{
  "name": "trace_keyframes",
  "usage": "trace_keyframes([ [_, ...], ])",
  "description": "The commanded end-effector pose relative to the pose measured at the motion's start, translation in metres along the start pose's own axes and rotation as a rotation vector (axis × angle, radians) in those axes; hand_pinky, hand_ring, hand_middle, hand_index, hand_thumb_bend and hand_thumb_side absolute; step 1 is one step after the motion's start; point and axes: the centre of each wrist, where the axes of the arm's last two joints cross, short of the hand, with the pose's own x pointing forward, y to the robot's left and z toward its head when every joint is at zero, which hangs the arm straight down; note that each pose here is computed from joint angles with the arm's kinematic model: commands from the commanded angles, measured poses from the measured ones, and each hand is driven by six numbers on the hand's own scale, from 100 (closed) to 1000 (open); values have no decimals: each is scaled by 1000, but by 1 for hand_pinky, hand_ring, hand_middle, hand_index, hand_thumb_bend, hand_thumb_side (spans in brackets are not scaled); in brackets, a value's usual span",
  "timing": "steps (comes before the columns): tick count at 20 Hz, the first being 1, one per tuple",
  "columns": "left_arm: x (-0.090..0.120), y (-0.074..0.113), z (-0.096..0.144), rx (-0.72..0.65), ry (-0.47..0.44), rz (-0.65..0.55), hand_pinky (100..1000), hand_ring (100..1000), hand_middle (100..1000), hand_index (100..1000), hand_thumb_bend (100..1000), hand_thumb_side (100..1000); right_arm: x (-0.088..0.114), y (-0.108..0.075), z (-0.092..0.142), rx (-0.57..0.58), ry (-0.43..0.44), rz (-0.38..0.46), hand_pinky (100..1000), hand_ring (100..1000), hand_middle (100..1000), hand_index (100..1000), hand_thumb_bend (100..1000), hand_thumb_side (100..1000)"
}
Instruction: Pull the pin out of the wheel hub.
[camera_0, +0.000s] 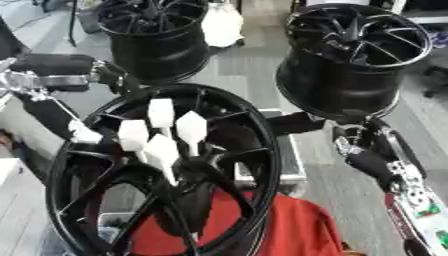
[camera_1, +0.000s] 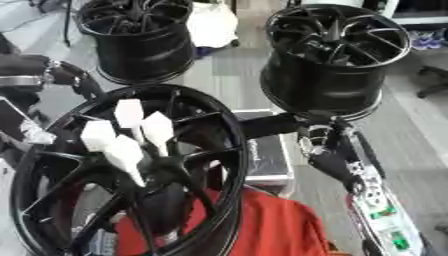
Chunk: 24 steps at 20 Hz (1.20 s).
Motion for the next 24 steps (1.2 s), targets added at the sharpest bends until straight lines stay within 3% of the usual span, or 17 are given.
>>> trace_keyframes([
  [1, -4, 5, 1, -260, -149, -215, 722, 730, 773, 897, 354, 418, 8, -5, -4, 3, -33, 22, 620, 618, 666, 774, 194, 123],
  [13, -9, -7, 3, -322, -133, -243, 621, 628, 691, 838, 300, 364, 7, -5, -3, -4, -29, 22, 620, 618, 666, 772, 187, 123],
  [24, -16, -26, 4, -377, -121, -231, 601, 617, 672, 825, 258, 322, 7, -5, -3, -5, -31, 20, 620, 619, 667, 773, 182, 124],
])
